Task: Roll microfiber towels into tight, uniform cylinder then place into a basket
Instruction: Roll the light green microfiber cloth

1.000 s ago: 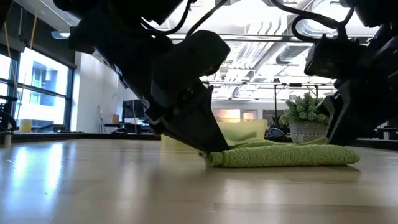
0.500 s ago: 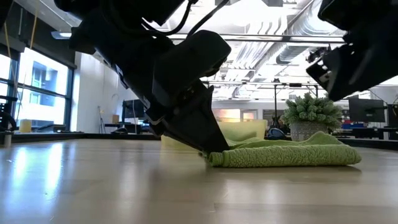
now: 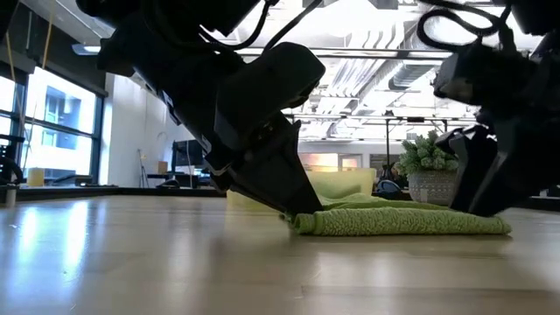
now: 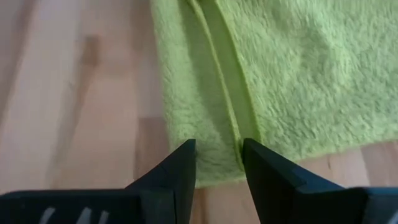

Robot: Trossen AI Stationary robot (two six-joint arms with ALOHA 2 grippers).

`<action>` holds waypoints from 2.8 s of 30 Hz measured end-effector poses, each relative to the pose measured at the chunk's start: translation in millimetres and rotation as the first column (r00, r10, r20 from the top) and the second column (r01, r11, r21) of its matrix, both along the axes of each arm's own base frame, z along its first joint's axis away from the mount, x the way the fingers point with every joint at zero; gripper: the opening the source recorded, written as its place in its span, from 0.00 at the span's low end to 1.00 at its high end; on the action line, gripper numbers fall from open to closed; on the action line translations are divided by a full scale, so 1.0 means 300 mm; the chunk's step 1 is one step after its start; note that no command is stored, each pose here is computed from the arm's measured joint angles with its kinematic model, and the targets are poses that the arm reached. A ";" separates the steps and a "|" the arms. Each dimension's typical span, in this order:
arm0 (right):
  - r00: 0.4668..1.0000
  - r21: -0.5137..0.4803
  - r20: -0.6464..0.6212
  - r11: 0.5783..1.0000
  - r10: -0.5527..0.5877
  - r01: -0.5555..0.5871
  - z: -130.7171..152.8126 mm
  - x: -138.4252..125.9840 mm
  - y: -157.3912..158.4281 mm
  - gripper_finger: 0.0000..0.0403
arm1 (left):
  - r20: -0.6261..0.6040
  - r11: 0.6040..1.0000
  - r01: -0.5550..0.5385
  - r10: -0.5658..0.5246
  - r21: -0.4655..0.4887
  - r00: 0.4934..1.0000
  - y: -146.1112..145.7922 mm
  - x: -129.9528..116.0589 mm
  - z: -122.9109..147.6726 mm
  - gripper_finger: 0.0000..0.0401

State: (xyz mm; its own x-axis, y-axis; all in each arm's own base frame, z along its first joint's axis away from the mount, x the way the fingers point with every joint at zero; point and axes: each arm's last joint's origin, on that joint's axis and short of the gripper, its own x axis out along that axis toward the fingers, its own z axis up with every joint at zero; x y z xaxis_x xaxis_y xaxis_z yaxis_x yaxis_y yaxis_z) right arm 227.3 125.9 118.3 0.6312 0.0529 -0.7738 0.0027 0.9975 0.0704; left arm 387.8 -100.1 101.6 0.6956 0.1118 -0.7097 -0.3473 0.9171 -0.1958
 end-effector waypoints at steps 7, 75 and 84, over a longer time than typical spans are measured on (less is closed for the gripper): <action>1.000 -0.016 -0.028 1.000 -0.010 0.009 -0.006 -0.005 -0.010 0.31 | 0.002 1.000 0.002 -0.002 0.007 1.000 -0.001 -0.001 0.003 0.07; 0.975 -0.267 -0.054 0.937 0.217 -0.224 -0.040 0.025 0.078 0.49 | -0.063 0.980 0.152 -0.145 0.126 0.987 -0.039 0.040 -0.004 0.33; 0.982 -0.218 -0.100 0.959 0.162 -0.180 -0.055 0.019 0.070 0.36 | -0.027 0.980 0.189 -0.191 -0.059 0.981 -0.075 0.041 0.004 0.33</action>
State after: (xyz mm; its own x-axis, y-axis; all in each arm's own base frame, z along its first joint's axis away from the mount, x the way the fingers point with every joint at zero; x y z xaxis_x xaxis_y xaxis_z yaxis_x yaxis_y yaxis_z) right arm 233.1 146.9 101.8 0.5630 -0.0268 -0.8261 -0.1729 0.9735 -0.1495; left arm 400.1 -122.5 102.7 0.6770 -0.0604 -0.7335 -0.1746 0.9550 -0.2398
